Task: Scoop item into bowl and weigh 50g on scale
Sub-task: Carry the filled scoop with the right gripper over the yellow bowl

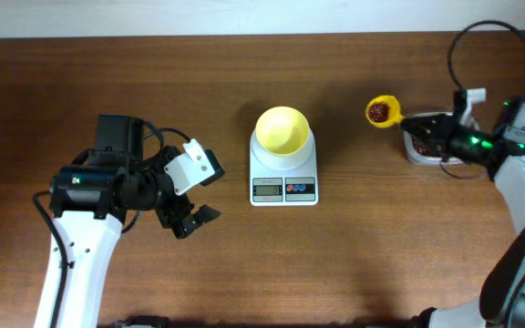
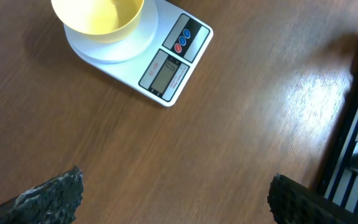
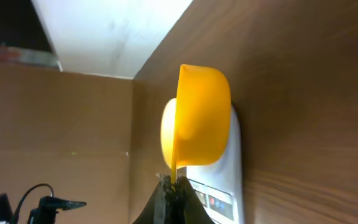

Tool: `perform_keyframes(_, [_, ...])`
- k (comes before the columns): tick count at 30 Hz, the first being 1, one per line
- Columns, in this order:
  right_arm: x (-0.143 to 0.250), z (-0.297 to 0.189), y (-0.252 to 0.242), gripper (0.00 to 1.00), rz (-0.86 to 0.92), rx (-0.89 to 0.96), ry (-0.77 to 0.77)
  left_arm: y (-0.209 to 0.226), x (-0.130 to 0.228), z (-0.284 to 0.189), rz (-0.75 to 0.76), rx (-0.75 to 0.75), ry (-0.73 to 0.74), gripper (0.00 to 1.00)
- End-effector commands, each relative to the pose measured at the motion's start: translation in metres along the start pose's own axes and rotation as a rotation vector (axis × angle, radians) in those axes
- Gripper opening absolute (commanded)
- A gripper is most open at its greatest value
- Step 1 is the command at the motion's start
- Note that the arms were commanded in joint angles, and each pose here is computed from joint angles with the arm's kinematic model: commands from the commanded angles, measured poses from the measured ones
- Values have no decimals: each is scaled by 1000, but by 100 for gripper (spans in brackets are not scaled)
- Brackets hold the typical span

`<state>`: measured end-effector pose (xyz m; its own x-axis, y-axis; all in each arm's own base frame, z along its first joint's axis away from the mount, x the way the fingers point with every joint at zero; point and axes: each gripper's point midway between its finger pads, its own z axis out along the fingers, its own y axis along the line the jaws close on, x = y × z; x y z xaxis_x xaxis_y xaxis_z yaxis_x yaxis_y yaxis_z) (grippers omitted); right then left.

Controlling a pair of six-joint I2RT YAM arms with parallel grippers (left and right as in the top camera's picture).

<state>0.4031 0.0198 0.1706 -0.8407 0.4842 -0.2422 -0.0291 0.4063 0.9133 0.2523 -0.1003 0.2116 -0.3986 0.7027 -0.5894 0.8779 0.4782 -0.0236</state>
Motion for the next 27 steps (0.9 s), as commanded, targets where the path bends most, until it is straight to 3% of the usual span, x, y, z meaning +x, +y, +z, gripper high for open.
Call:
perform_keyframes(1, [14,28,23,4,-1,-60,71,-3,-2,-3,12,0,-19,99])
perform_keyframes(10, [43,86,79,4,-255,-172,159,-3,-2,-3,12,0,-19,99])
perform_keyframes(15, [51,101,84,4,-291,-158,166,-3,-2,-3,12,0,-19,99])
perform_keyframes(27, [61,129,80,4,-716,-77,122,-3,-2,-3,12,0,-19,99])
